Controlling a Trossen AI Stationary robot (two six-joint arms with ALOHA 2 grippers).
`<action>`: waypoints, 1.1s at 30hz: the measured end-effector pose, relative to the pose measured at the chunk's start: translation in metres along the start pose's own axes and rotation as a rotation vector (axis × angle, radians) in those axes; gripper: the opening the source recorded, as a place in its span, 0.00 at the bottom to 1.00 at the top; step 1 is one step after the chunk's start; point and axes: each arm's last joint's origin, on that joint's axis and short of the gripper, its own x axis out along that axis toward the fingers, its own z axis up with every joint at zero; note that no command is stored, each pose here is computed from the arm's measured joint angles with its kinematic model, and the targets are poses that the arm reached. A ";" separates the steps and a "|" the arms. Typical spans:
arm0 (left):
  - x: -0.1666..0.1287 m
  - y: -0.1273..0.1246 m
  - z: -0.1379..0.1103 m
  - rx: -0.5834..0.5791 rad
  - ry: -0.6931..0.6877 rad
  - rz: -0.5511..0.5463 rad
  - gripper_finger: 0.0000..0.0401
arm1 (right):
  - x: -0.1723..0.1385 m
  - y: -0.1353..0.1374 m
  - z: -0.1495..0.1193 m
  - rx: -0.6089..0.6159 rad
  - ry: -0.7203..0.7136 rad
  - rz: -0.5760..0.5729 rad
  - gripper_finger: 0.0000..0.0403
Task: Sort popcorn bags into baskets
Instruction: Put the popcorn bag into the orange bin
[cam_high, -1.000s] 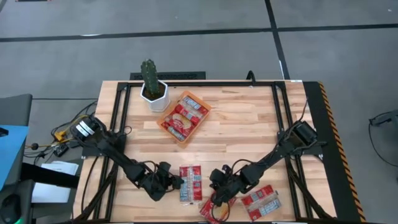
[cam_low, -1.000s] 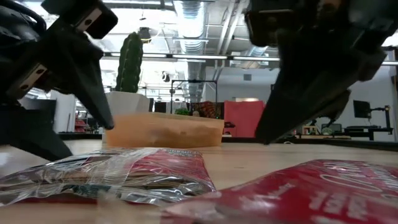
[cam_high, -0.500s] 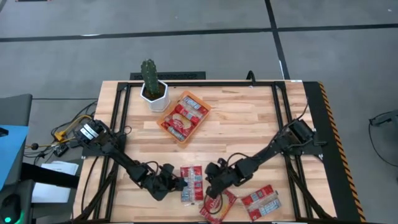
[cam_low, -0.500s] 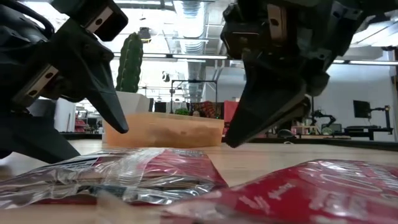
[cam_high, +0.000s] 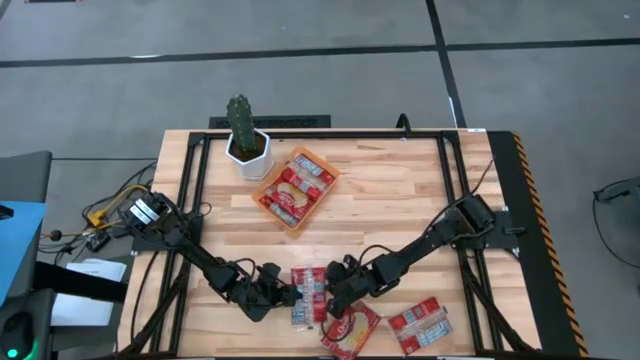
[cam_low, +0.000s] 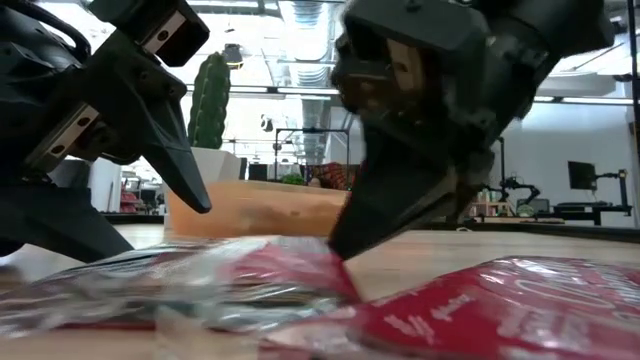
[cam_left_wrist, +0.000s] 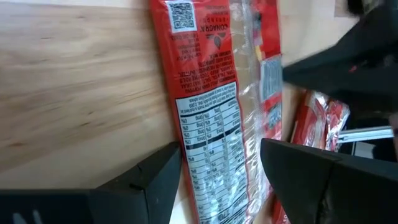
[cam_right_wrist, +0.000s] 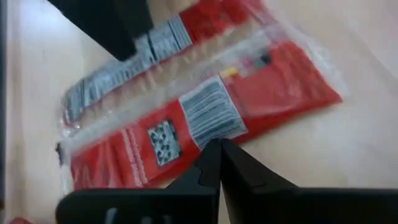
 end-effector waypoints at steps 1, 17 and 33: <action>0.000 0.000 0.000 0.004 -0.001 -0.003 0.54 | 0.001 -0.001 -0.001 -0.002 0.005 -0.004 0.08; 0.002 -0.002 0.003 0.017 -0.021 -0.012 0.54 | 0.006 -0.012 0.016 -0.005 -0.020 0.007 0.08; -0.006 0.009 -0.003 -0.127 0.018 0.095 0.54 | 0.007 -0.015 0.015 -0.005 0.022 0.012 0.06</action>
